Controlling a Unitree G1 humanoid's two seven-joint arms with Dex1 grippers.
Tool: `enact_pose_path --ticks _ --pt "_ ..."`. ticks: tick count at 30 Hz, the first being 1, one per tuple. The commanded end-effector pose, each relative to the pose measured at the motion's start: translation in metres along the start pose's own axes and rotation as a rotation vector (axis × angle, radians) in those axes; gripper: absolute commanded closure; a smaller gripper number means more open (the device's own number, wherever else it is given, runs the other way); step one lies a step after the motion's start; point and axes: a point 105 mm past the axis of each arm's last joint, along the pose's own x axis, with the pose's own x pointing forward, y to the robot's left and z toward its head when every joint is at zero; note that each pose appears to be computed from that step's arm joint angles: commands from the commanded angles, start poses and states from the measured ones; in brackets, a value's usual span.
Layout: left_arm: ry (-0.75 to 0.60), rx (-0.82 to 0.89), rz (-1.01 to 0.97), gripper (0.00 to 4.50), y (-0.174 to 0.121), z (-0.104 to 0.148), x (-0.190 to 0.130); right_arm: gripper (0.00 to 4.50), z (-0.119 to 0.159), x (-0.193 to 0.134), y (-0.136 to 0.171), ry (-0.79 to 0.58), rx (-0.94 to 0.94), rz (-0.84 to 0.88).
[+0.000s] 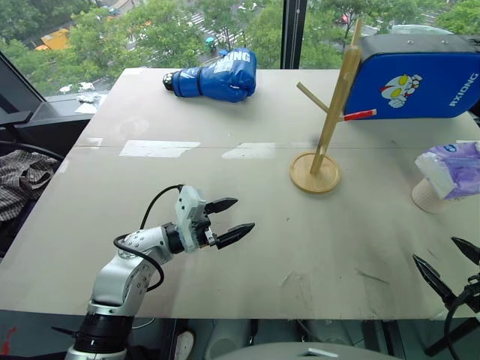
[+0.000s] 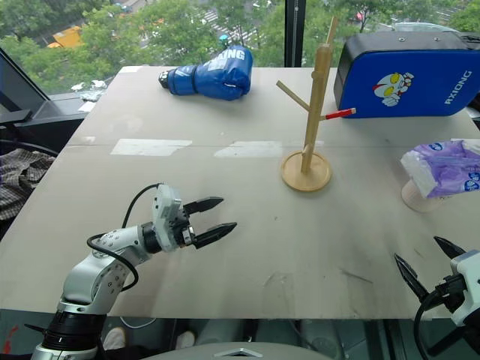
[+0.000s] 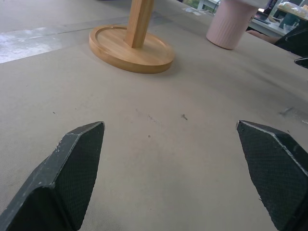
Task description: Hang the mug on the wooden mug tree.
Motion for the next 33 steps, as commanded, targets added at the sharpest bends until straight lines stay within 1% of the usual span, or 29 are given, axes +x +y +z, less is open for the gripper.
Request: enact_pose_path --ticks 1,4,7,9,12,14,17,21,25,27,28,30,31,33 --pt "-0.029 0.042 -0.034 0.0 -0.003 0.016 0.0 0.06 0.017 0.003 0.0 -0.052 -0.047 -0.023" --pt "-0.056 0.064 -0.106 0.0 -0.007 0.028 0.007 0.06 0.044 0.011 0.005 -0.127 -0.098 -0.071" --pt "-0.048 0.117 -0.205 0.0 -0.018 0.032 0.009 0.06 0.07 0.012 0.003 -0.154 -0.187 -0.137" --pt "-0.046 0.137 -0.261 0.0 -0.024 0.036 0.009 0.06 0.085 0.014 0.001 -0.176 -0.212 -0.153" --pt "-0.057 0.162 -0.328 0.0 -0.029 0.043 0.011 0.06 0.103 0.02 -0.005 -0.189 -0.318 -0.174" --pt "-0.063 0.182 -0.356 0.0 -0.032 0.046 0.012 0.06 0.107 0.026 -0.016 -0.147 -0.389 -0.211" --pt "-0.077 0.19 -0.378 0.0 -0.035 0.051 0.014 0.06 0.105 0.036 -0.033 -0.088 -0.445 -0.24" --pt "-0.102 0.207 -0.403 0.0 -0.043 0.057 0.017 0.06 0.09 0.052 -0.057 0.006 -0.487 -0.244" --pt "-0.119 0.219 -0.427 0.0 -0.052 0.063 0.017 0.06 0.076 0.064 -0.068 0.074 -0.484 -0.215" --pt "-0.131 0.216 -0.442 0.0 -0.056 0.067 0.015 0.58 0.075 0.07 -0.072 0.088 -0.496 -0.207" --pt "-0.136 0.216 -0.446 0.0 -0.057 0.068 0.015 0.99 0.077 0.071 -0.075 0.089 -0.499 -0.214" --pt "-0.146 0.217 -0.443 0.0 -0.057 0.069 0.014 1.92 0.084 0.074 -0.076 0.074 -0.508 -0.215" --pt "-0.152 0.216 -0.443 0.0 -0.057 0.07 0.013 2.47 0.088 0.074 -0.076 0.065 -0.512 -0.217" --pt "-0.164 0.21 -0.44 0.0 -0.056 0.071 0.013 3.38 0.092 0.075 -0.075 0.056 -0.517 -0.206"
